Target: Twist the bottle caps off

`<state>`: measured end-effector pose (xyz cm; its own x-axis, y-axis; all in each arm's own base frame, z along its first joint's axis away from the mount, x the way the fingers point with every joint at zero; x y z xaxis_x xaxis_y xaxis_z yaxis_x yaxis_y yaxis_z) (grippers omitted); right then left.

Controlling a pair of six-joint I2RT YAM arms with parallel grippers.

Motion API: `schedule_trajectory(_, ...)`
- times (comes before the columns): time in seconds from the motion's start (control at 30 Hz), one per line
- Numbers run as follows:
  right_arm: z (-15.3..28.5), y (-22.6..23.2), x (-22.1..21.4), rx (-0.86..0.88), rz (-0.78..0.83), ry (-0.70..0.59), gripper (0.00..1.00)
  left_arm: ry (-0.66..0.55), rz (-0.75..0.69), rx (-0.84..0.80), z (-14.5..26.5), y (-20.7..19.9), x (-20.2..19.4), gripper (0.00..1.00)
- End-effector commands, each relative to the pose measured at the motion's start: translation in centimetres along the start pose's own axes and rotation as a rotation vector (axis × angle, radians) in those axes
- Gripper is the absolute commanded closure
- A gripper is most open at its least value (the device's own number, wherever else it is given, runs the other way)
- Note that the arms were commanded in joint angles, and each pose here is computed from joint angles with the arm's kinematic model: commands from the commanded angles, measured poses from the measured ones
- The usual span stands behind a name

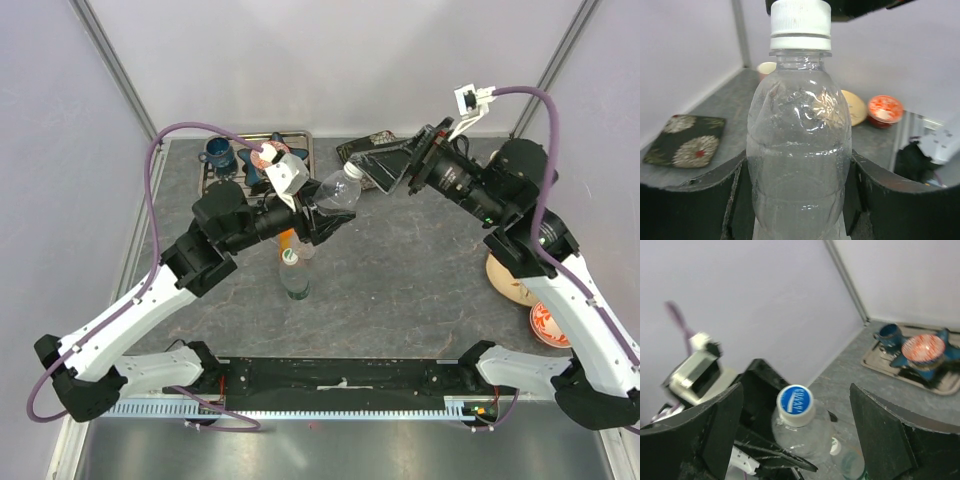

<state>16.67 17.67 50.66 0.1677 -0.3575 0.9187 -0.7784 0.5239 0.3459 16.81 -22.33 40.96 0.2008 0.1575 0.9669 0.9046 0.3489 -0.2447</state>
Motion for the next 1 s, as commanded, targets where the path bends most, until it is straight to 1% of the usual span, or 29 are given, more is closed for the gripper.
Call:
schedule_trajectory(0.0, -0.7, -1.7, -1.0, -0.206, -0.083, 0.037, 0.08, -0.076, -0.170, 0.343, 0.3, 1.6, 0.1, 0.58)
schedule_trajectory(0.1, -1.0, -1.8, -1.3, -0.213, -0.096, 0.047, 0.10, -0.081, -0.197, 0.405, 0.2, 1.3, 0.0, 0.59)
schedule_trajectory(0.2, -1.4, -1.7, -1.3, -0.207, -0.101, 0.045, 0.11, -0.081, -0.222, 0.432, 0.0, 1.0, -0.2, 0.59)
schedule_trajectory(0.3, -1.9, -1.9, -1.5, -0.210, -0.104, 0.058, 0.15, -0.070, -0.233, 0.442, -0.4, 0.9, -0.5, 0.59)
schedule_trajectory(0.43, -2.6, -2.1, -2.1, -0.208, -0.108, 0.079, 0.22, -0.059, -0.239, 0.442, -0.6, 0.8, -0.7, 0.59)
schedule_trajectory(0.57, -3.1, -2.3, -2.8, -0.206, -0.110, 0.092, 0.27, -0.048, -0.240, 0.443, -0.9, 0.9, -1.1, 0.59)
schedule_trajectory(0.67, -3.3, -2.4, -3.0, -0.209, -0.113, 0.097, 0.32, -0.042, -0.242, 0.438, -1.0, 0.9, -1.2, 0.59)
schedule_trajectory(0.7, -3.3, -2.3, -3.0, -0.206, -0.111, 0.095, 0.39, -0.042, -0.240, 0.435, -1.0, 0.8, -1.2, 0.59)
schedule_trajectory(0.77, -3.3, -2.4, -3.2, -0.204, -0.109, 0.095, 0.48, -0.041, -0.242, 0.430, -1.0, 0.8, -1.2, 0.59)
schedule_trajectory(0.8, -3.3, -2.4, -3.3, -0.205, -0.109, 0.094, 0.56, -0.043, -0.242, 0.430, -1.0, 0.8, -1.2, 0.59)
schedule_trajectory(0.87, -3.1, -2.5, -3.4, -0.208, -0.107, 0.093, 0.64, -0.042, -0.241, 0.432, -1.0, 0.8, -1.2, 0.59)
schedule_trajectory(0.9, -3.1, -2.5, -3.4, -0.205, -0.105, 0.095, 0.72, -0.044, -0.240, 0.428, -0.9, 0.8, -1.2, 0.59)
schedule_trajectory(0.97, -3.1, -2.5, -3.6, -0.201, -0.107, 0.101, 0.83, -0.046, -0.242, 0.430, -0.9, 0.8, -1.1, 0.59)
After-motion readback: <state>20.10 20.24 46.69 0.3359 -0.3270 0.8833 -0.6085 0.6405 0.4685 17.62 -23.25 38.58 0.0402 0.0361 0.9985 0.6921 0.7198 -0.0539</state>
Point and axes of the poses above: each gripper's point midway between its finger pads, its own z axis back along the fingers, its own y axis along the line the jaws close on, x = y × z, the point moved 10 cm from there along z, back along the fingers, and after that the axes turned 11 degrees about z, right-handed, at the moved point
